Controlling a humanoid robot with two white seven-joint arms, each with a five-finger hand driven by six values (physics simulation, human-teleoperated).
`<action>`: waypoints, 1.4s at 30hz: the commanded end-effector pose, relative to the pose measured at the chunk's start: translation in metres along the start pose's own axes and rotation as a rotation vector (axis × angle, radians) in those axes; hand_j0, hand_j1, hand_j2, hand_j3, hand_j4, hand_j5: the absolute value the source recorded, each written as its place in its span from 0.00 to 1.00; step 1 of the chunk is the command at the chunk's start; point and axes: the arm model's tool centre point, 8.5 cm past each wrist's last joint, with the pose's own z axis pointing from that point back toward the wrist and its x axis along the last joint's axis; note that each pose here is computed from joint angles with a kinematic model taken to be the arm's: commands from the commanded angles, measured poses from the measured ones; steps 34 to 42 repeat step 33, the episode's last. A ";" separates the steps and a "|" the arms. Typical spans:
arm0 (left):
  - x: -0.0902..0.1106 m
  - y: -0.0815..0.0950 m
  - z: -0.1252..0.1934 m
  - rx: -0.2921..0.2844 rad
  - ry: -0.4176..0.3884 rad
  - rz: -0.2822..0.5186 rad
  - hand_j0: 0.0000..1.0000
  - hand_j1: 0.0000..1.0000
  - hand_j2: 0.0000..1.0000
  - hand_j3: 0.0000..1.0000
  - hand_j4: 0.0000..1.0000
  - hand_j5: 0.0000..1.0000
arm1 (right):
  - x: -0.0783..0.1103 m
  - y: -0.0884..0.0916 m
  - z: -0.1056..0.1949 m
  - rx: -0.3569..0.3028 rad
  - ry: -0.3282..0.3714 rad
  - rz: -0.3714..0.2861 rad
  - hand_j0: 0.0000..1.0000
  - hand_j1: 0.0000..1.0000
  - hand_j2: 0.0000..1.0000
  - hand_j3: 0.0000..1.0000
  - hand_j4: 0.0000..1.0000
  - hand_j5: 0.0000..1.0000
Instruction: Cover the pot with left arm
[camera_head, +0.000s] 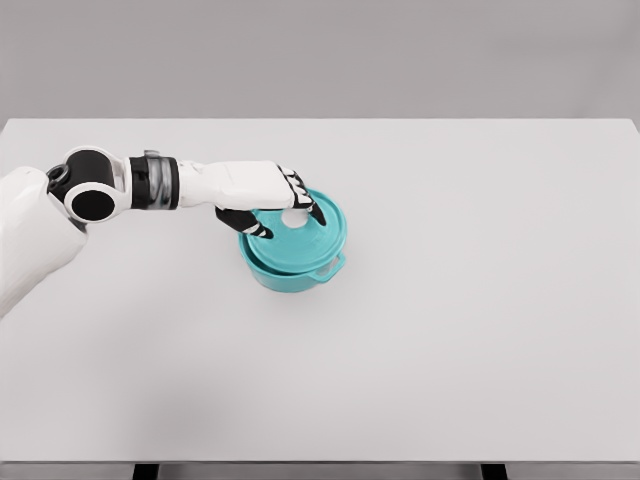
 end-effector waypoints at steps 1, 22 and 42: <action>0.000 0.001 0.001 0.006 0.001 0.004 0.80 0.80 0.80 0.80 0.80 0.80 | 0.000 0.000 0.000 0.000 0.000 0.000 1.00 1.00 1.00 1.00 1.00 1.00; -0.004 0.024 0.151 0.124 0.207 -0.076 1.00 1.00 1.00 1.00 1.00 1.00 | 0.000 0.000 0.000 0.000 0.000 -0.001 1.00 1.00 1.00 1.00 1.00 1.00; -0.018 -0.014 0.178 0.171 0.298 0.035 1.00 1.00 1.00 1.00 1.00 1.00 | 0.000 0.000 0.000 0.000 0.000 0.000 1.00 1.00 1.00 1.00 1.00 1.00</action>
